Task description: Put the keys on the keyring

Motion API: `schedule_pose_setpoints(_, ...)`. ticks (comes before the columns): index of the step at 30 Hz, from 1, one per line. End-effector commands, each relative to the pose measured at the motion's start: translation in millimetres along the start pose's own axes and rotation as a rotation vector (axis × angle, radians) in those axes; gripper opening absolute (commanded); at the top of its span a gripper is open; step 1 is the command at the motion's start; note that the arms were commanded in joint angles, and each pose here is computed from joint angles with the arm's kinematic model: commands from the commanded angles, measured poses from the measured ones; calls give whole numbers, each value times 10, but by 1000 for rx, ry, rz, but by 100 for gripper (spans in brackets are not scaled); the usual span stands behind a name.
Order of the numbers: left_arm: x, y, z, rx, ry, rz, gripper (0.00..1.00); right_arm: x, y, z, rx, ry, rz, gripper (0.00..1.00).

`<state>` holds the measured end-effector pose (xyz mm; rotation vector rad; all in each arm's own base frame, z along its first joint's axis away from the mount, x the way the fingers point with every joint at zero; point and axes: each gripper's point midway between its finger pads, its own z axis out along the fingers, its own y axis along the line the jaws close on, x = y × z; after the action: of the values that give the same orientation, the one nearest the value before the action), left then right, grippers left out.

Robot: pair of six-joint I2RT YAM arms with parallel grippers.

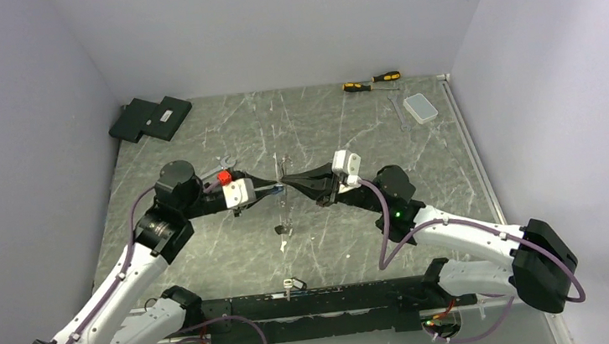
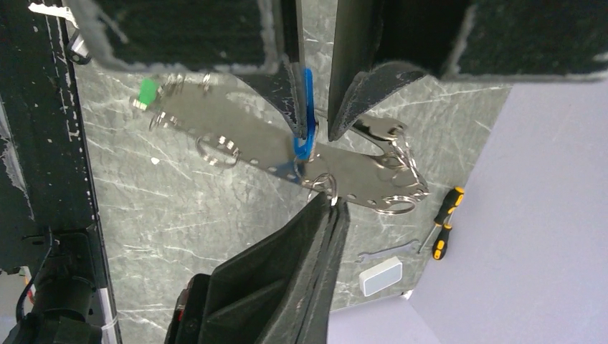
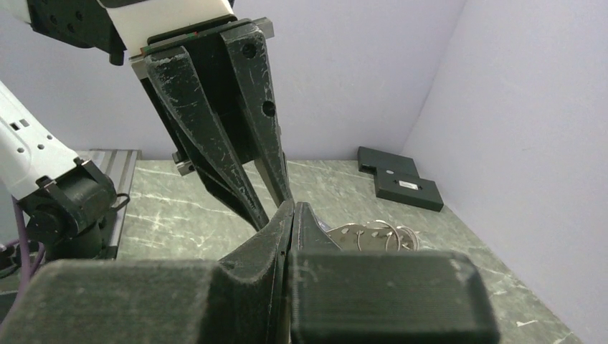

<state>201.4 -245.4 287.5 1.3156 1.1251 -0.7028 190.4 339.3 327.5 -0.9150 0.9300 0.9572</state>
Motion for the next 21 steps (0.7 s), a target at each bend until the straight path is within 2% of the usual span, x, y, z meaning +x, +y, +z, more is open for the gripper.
schedule_pose_setpoints(1, -85, 68, -77, -34, -16, 32, 23, -249, 18, -30, -13, -74, -29, 0)
schedule_pose_setpoints(8, -215, 8, -111, 1, -80, 44, 32, -227, 63, -31, -40, -67, -15, 0)
schedule_pose_setpoints(21, -324, -141, -41, 123, -162, 1, 30, -186, 124, 27, -89, -54, 1, 0)
